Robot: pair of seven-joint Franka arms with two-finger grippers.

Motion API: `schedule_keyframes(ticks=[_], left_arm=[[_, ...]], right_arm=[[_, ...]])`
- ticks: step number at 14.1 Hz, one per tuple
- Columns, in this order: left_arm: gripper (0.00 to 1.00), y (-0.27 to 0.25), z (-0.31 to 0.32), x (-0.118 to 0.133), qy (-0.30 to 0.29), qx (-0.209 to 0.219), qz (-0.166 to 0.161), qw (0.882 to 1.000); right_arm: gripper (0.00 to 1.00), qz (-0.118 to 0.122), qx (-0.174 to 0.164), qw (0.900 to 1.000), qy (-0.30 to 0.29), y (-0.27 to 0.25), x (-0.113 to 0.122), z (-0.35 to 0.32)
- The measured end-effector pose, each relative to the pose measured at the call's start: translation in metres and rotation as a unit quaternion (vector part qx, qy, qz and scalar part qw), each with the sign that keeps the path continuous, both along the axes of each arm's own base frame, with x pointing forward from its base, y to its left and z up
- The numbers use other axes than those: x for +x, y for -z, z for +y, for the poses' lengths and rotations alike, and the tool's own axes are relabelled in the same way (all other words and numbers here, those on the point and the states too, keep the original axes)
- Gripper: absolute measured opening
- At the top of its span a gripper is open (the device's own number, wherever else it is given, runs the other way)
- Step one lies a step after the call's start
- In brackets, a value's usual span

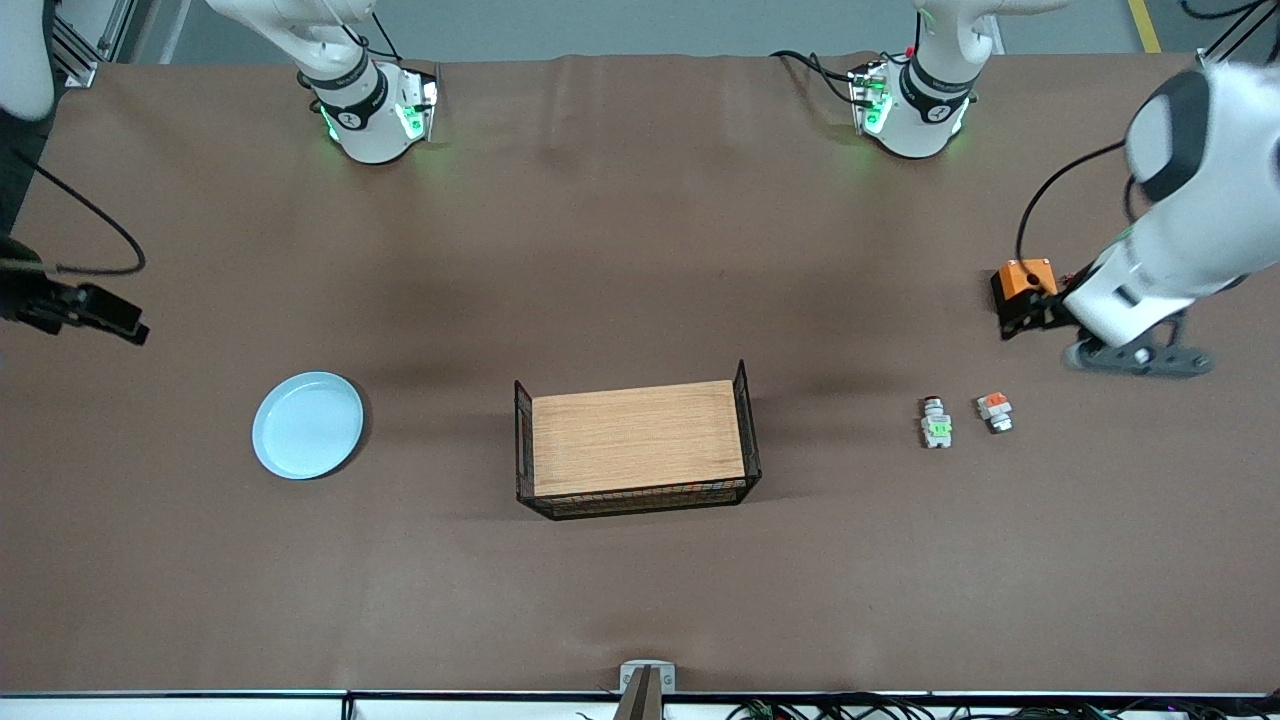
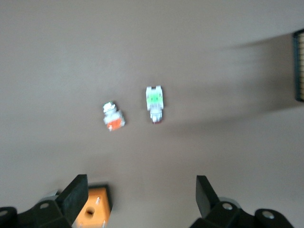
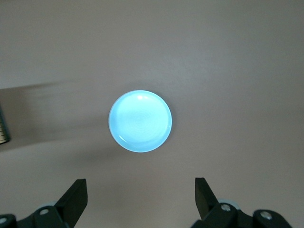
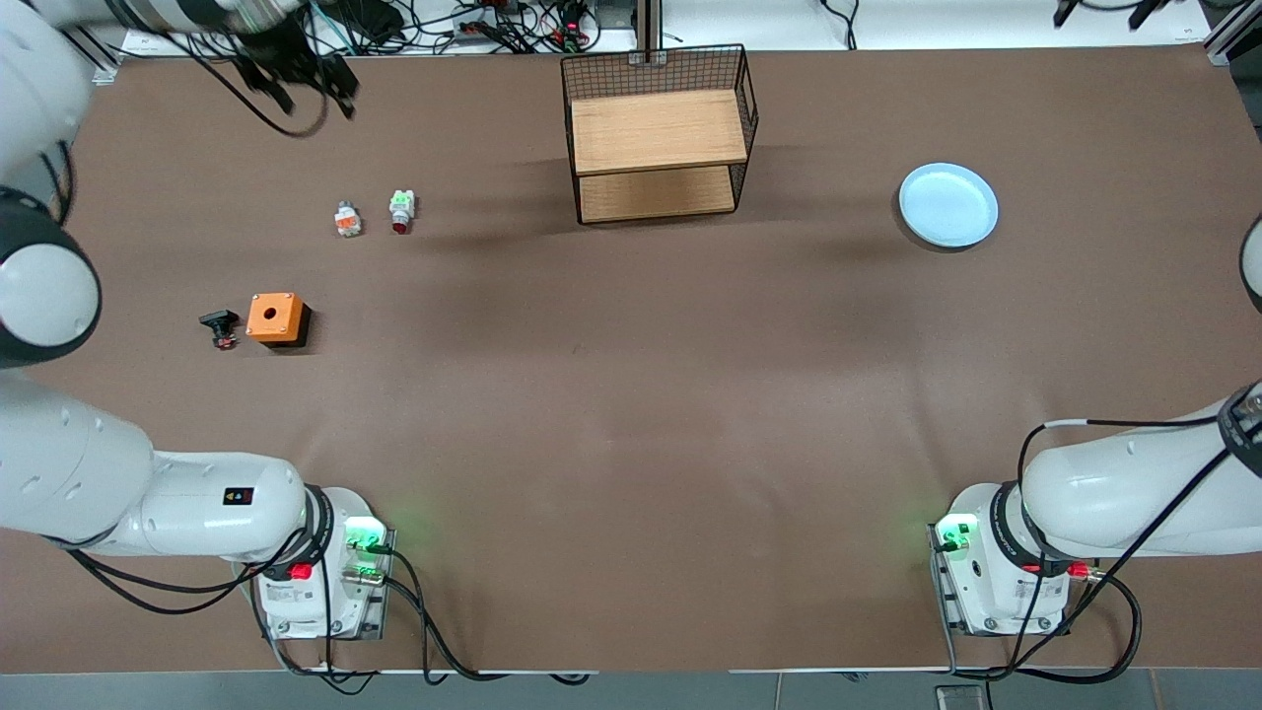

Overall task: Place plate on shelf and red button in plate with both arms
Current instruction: 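Reach the right gripper to the plate while the left gripper reaches the green switch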

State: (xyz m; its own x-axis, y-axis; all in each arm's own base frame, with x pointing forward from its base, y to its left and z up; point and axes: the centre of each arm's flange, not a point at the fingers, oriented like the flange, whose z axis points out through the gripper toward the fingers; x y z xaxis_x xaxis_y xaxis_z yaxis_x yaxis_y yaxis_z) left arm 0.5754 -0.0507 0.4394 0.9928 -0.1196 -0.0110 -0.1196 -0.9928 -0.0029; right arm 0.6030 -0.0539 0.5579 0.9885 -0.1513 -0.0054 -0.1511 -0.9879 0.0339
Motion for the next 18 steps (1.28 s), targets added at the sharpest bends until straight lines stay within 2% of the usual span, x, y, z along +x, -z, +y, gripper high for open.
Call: schedule_keyframes(ticks=[1,3,5,7,12,18], left_arm=[[1.0,0.03,-0.001,0.003,0.001,-0.001,0.001,1.0],[1.0,0.079,-0.003,0.014,0.002,-0.006,-0.006,1.0],[1.0,0.124,-0.009,0.023,0.006,-0.009,-0.007,1.0],[1.0,0.159,-0.014,0.026,0.009,-0.011,0.001,1.0],[1.0,0.207,-0.016,0.034,0.008,-0.015,0.007,1.0],[1.0,0.235,-0.016,0.048,0.006,-0.017,0.016,1.0]], right_arm=[[1.0,0.004,0.0,1.0,0.006,0.025,0.006,-0.01],[1.0,-0.006,0.0,1.0,0.014,0.079,0.012,-0.023],[1.0,-0.02,0.0,1.0,0.017,0.137,0.009,-0.029],[1.0,-0.024,0.0,1.0,0.018,0.19,0.005,-0.033],[1.0,-0.007,0.004,1.0,0.03,0.291,0.006,-0.055],[1.0,0.01,0.008,1.0,-0.018,0.36,0.004,-0.056]])
